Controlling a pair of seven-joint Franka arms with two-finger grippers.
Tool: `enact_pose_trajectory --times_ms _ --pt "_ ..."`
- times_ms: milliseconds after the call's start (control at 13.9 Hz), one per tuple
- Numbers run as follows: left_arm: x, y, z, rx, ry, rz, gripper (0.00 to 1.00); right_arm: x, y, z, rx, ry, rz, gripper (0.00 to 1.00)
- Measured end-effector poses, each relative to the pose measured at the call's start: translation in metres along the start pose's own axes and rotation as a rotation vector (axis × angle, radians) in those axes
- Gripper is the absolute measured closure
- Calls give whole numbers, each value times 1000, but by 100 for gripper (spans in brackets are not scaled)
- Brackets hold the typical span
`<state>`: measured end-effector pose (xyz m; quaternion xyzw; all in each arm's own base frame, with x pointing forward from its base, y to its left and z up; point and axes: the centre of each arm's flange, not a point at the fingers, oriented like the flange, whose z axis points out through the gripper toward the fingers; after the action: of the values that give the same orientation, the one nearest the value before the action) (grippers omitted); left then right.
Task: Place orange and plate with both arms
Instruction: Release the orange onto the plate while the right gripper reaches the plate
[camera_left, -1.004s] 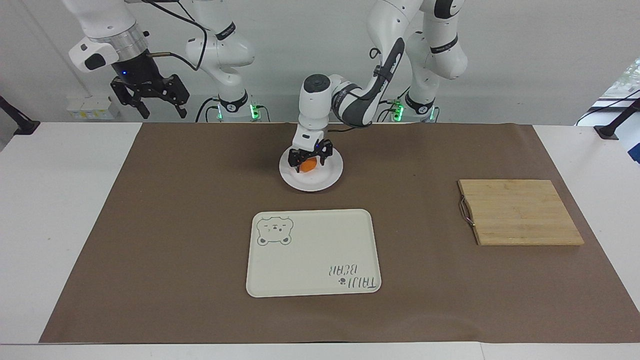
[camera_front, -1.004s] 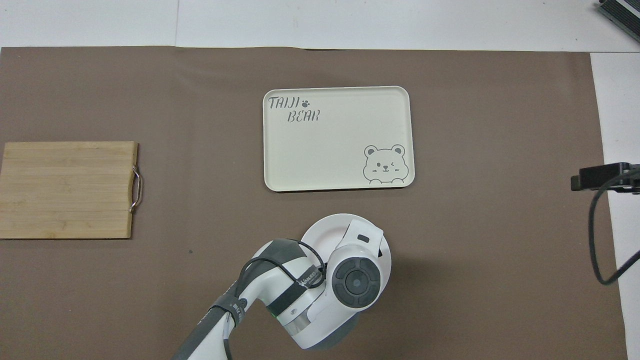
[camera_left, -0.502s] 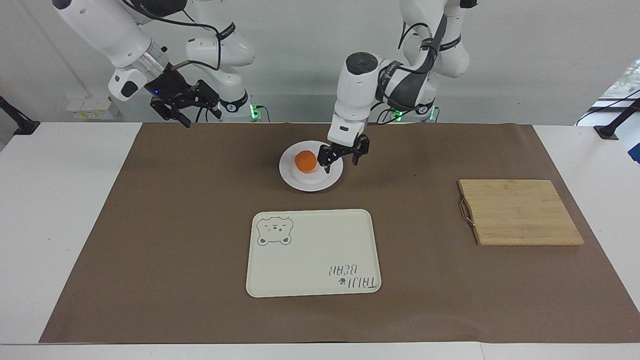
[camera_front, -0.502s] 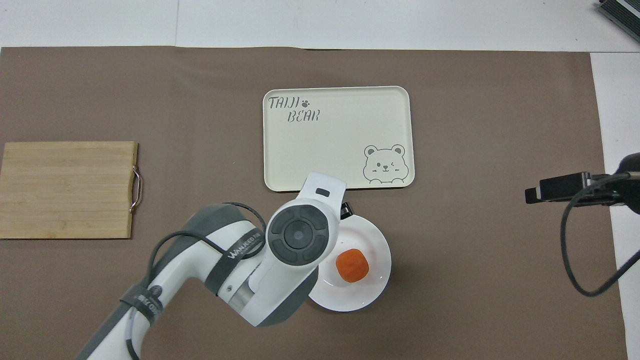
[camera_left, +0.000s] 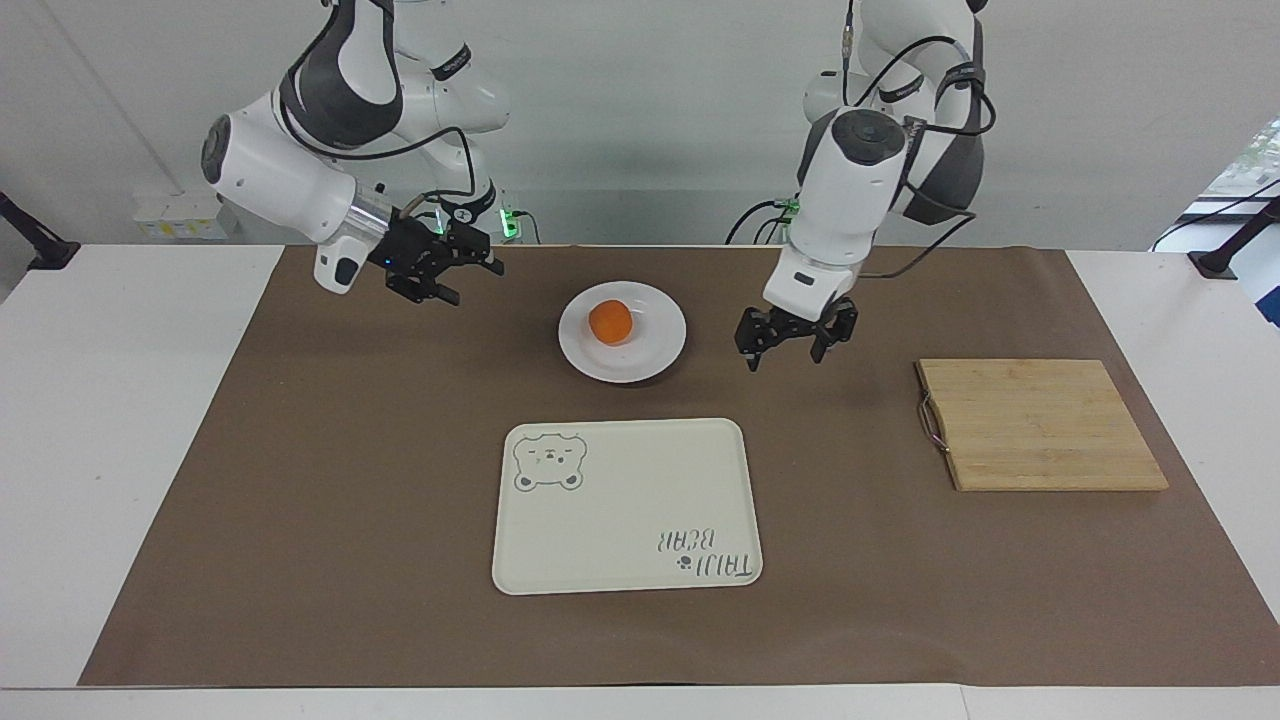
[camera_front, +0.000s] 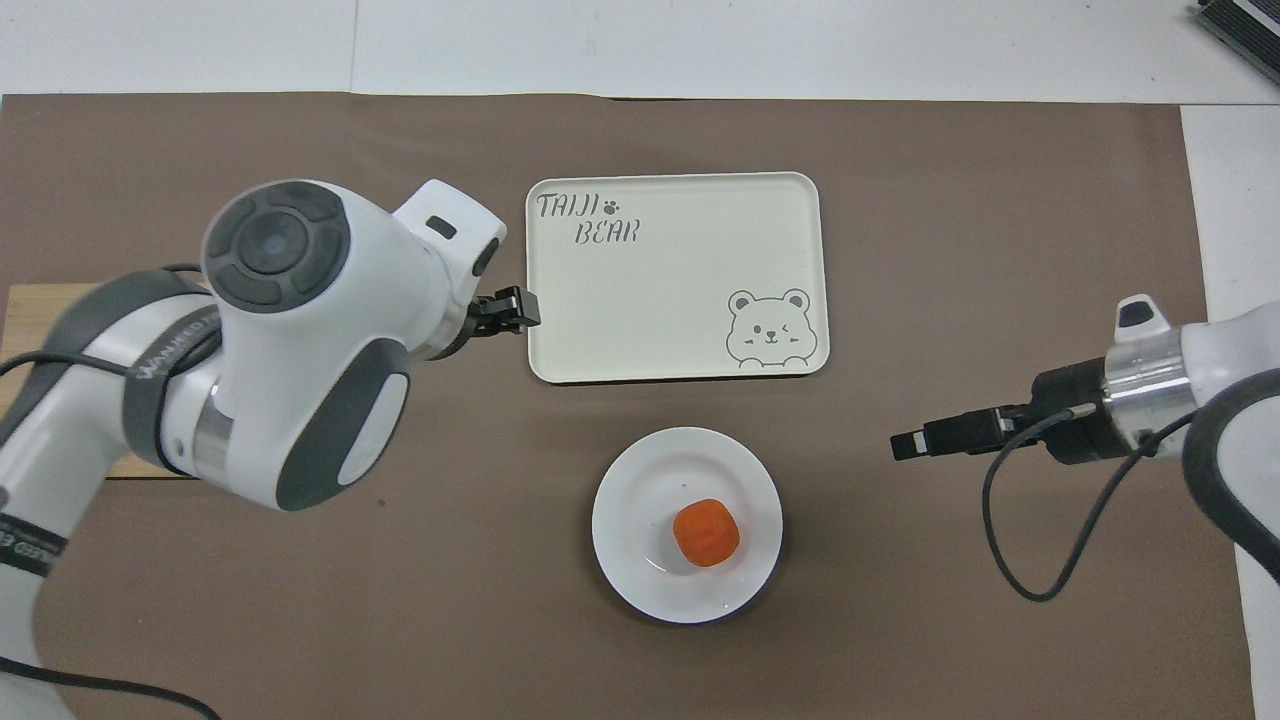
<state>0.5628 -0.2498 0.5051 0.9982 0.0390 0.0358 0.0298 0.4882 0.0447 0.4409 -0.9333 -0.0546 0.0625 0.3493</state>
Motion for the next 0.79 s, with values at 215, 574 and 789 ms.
enact_pose_trajectory --times_ms 215,574,789 --pt "26 -52 -27 3 14 80 0 -6 13 50 79 -16 23 0" --pt "45 -137 -53 14 22 140 0 -14 46 118 154 -17 13 0" --pt "51 -181 -62 21 22 147 0 -22 65 141 184 -13 23 0"
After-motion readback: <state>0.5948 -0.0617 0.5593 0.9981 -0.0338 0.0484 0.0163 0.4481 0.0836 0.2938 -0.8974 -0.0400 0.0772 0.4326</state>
